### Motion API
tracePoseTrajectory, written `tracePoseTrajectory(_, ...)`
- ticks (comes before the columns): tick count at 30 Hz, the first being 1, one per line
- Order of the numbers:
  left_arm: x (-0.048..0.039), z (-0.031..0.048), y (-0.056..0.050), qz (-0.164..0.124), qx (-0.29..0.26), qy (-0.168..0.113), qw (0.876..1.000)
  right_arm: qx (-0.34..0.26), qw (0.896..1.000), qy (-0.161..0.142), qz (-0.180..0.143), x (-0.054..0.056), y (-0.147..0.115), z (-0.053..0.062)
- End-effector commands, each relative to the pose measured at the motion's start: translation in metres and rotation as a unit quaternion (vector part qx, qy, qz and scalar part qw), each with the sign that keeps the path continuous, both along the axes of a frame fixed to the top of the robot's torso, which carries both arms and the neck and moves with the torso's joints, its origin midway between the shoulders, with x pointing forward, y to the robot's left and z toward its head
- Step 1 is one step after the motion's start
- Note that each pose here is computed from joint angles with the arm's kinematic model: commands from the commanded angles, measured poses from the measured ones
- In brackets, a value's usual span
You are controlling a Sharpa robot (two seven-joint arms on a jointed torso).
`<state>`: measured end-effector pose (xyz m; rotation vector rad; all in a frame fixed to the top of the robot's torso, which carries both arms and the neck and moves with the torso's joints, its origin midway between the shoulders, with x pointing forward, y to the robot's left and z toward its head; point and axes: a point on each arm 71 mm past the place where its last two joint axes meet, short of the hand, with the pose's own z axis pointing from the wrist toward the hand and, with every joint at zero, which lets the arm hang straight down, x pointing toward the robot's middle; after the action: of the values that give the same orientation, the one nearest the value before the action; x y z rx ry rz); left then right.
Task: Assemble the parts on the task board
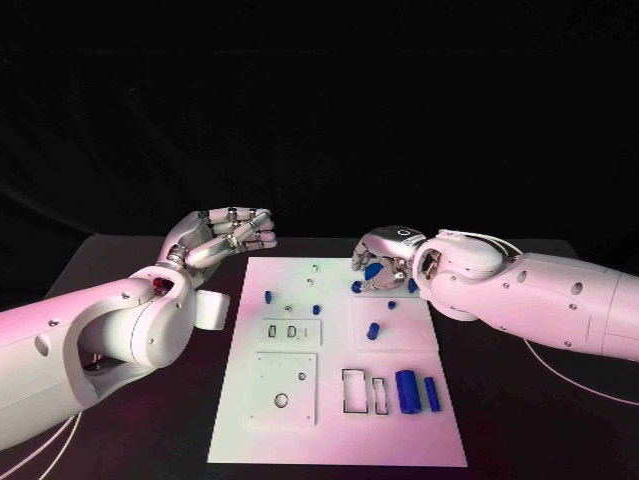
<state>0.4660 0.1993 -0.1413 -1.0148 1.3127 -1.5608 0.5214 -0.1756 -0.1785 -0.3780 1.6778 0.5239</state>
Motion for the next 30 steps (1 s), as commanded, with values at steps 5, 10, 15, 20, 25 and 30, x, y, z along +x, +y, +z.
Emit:
tracePoseTrajectory(5, -0.0005, 0.0034, -0.0017, -0.013, -0.006, 0.000, 1.000, -0.042, 0.999, 0.009, -0.013, 0.0013, -0.0009, -0.0075)
tracePoseTrajectory(10, -0.0004, 0.0043, -0.0015, -0.014, -0.006, 0.000, 1.000, -0.044, 0.999, 0.012, -0.013, 0.0016, -0.0003, -0.0102)
tracePoseTrajectory(15, 0.0001, 0.0046, -0.0015, -0.014, -0.006, 0.001, 1.000, -0.044, 0.999, 0.013, -0.009, 0.0009, 0.0024, -0.0120)
tracePoseTrajectory(20, 0.0004, 0.0046, -0.0016, -0.013, -0.006, 0.001, 1.000, -0.042, 0.999, 0.012, -0.006, 0.0004, 0.0041, -0.0128)
tracePoseTrajectory(25, 0.0005, 0.0045, -0.0013, -0.013, -0.005, 0.002, 1.000, -0.039, 0.999, 0.011, -0.005, 0.0002, 0.0052, -0.0129)
tracePoseTrajectory(30, 0.0008, 0.0046, -0.0007, -0.012, -0.005, 0.003, 1.000, -0.031, 0.999, 0.007, -0.006, -0.0002, 0.0061, -0.0119)
